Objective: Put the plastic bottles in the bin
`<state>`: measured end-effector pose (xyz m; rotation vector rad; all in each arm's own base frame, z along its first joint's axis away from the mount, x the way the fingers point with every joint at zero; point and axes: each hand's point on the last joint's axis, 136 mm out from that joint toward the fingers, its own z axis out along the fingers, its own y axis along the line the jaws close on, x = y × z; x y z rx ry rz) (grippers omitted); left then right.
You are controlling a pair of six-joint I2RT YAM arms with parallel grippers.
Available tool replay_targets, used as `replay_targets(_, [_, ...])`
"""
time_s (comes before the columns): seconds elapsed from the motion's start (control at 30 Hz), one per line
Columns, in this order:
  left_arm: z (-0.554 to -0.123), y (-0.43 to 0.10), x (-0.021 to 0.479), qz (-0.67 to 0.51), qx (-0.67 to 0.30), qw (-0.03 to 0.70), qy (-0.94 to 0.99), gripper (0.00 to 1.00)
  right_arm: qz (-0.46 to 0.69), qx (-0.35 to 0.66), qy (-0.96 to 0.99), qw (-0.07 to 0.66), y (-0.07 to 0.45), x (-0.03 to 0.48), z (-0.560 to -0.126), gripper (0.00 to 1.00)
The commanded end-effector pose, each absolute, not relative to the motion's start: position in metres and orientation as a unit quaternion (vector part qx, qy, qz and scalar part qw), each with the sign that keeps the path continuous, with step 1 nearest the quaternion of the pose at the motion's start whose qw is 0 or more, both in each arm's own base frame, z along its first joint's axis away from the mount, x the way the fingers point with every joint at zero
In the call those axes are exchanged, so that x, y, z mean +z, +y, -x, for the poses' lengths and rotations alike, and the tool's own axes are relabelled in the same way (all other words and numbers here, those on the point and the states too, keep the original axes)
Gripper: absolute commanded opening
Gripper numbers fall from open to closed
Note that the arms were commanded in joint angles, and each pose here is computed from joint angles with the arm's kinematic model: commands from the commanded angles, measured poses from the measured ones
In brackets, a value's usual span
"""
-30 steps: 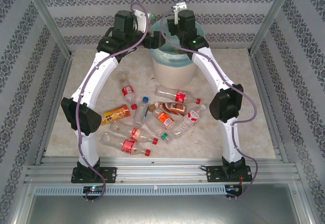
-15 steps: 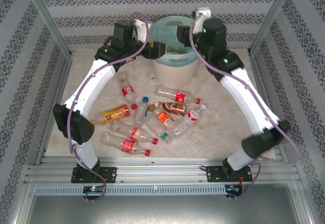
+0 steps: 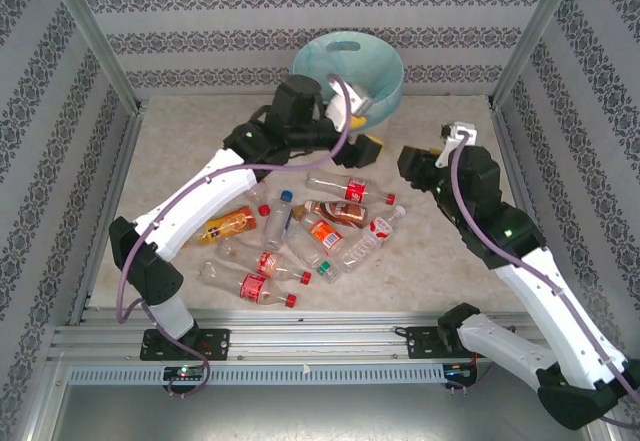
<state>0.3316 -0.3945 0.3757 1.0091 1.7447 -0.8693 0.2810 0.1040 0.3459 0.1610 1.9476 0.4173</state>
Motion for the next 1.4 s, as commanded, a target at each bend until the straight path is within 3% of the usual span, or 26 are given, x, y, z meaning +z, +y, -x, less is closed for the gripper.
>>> replay_targets(0.0, [-0.302,-0.411,0.363,-0.459,-0.333,0.443,0.695,0.79,-0.111,0.177,0.836,0.507,0.092,0.319,-0.264,0.55])
replay_targets(0.37, [-0.233,-0.385,0.316,-0.450,-0.368,0.378,0.721,0.78,-0.144,0.179,0.883,0.409,0.082,0.233,-0.221,0.55])
replay_targets(0.63, [-0.212,-0.361,0.258,-0.461,-0.348,0.335,0.745,0.80,-0.172,0.175,0.896,0.370,0.091,0.175,-0.233,0.55])
replay_targets(0.8, [-0.217,-0.365,0.235,-0.439,-0.352,0.330,0.757,0.81,-0.170,0.148,0.905,0.360,0.091,0.156,-0.252,0.54])
replay_targets(1.07, [-0.233,-0.378,0.208,-0.434,-0.341,0.336,0.763,0.83,-0.225,0.189,0.897,0.329,0.083,0.126,-0.274,0.55])
replay_targets(1.37, [-0.262,-0.411,0.208,-0.459,-0.330,0.363,0.740,0.84,-0.266,0.208,0.892,0.301,0.079,0.107,-0.266,0.55])
